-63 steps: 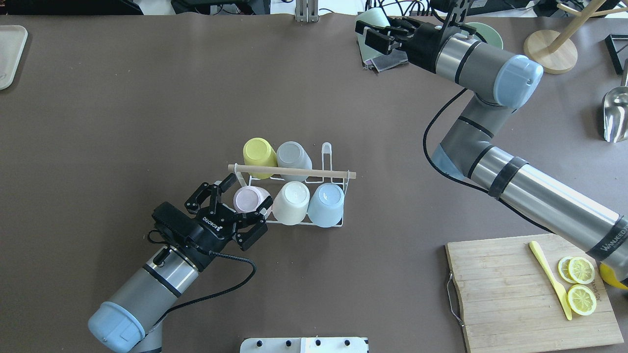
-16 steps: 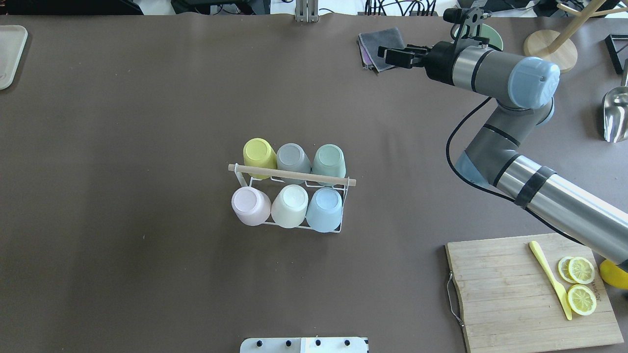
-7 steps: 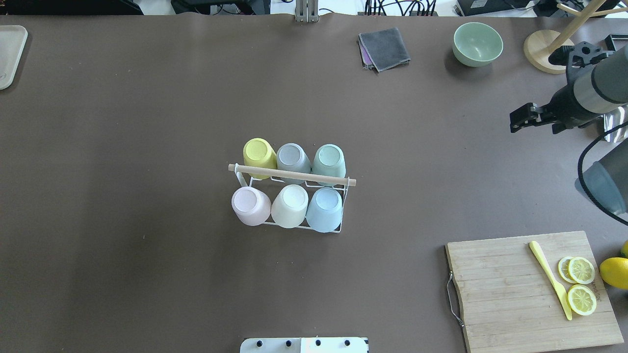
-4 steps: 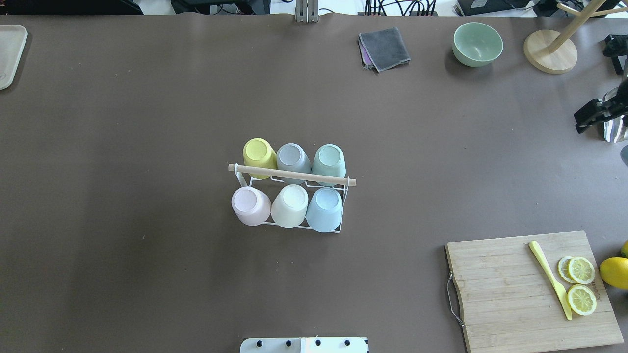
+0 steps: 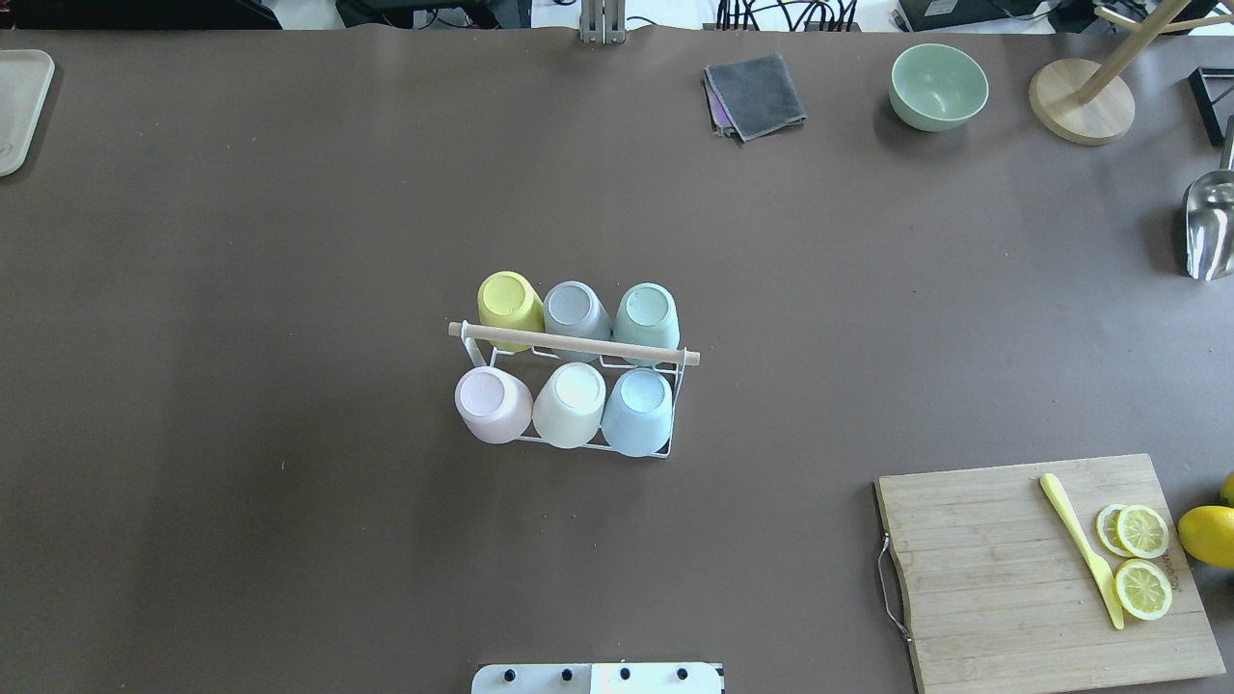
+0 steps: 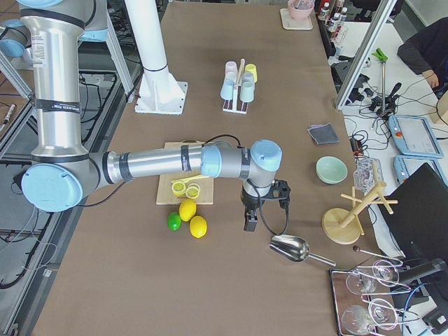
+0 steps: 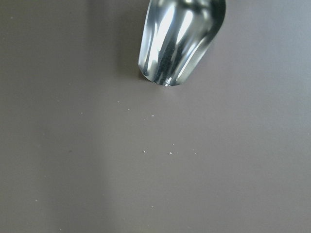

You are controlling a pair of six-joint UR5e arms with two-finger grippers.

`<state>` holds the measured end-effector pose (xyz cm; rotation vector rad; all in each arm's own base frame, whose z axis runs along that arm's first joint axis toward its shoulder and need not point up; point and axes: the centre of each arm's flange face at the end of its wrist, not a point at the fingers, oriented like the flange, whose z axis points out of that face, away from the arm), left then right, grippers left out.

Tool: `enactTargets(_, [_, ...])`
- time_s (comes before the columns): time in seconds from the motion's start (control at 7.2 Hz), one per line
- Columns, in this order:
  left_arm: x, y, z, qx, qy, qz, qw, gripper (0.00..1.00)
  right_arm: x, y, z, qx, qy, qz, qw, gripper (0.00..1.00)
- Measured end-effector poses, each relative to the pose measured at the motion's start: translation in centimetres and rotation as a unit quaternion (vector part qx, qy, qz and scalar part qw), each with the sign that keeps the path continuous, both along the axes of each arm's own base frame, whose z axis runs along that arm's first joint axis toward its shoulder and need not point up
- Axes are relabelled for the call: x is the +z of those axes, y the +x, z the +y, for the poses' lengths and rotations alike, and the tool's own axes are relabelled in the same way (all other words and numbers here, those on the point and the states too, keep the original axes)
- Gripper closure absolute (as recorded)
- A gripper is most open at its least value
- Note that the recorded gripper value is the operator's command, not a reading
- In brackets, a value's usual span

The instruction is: Place cup on cup holder

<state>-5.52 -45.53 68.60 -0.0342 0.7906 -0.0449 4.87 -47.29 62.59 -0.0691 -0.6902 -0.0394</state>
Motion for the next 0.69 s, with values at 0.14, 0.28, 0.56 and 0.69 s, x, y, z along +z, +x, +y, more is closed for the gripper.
enactTargets(0.14, [0.0, 0.0, 0.0, 0.000, 0.000, 0.000, 1.0000, 0.01, 1.6, 2.0, 1.1, 0.011, -0.007, -0.014, 0.9998, 0.00])
enactTargets(0.28, [0.0, 0.0, 0.1, 0.000, -0.001, 0.000, 1.0000, 0.01, 2.4, 2.9, 1.7, 0.017, -0.011, -0.019, 0.9996, 0.00])
enactTargets(0.56, [0.0, 0.0, 0.1, 0.000, -0.001, 0.000, 1.0000, 0.01, 3.0, 3.4, 2.2, 0.021, -0.016, -0.021, 0.9994, 0.00])
enactTargets(0.69, [0.0, 0.0, 0.0, 0.000, 0.000, 0.000, 1.0000, 0.01, 3.2, 3.4, 2.3, 0.021, -0.018, -0.022, 0.9994, 0.00])
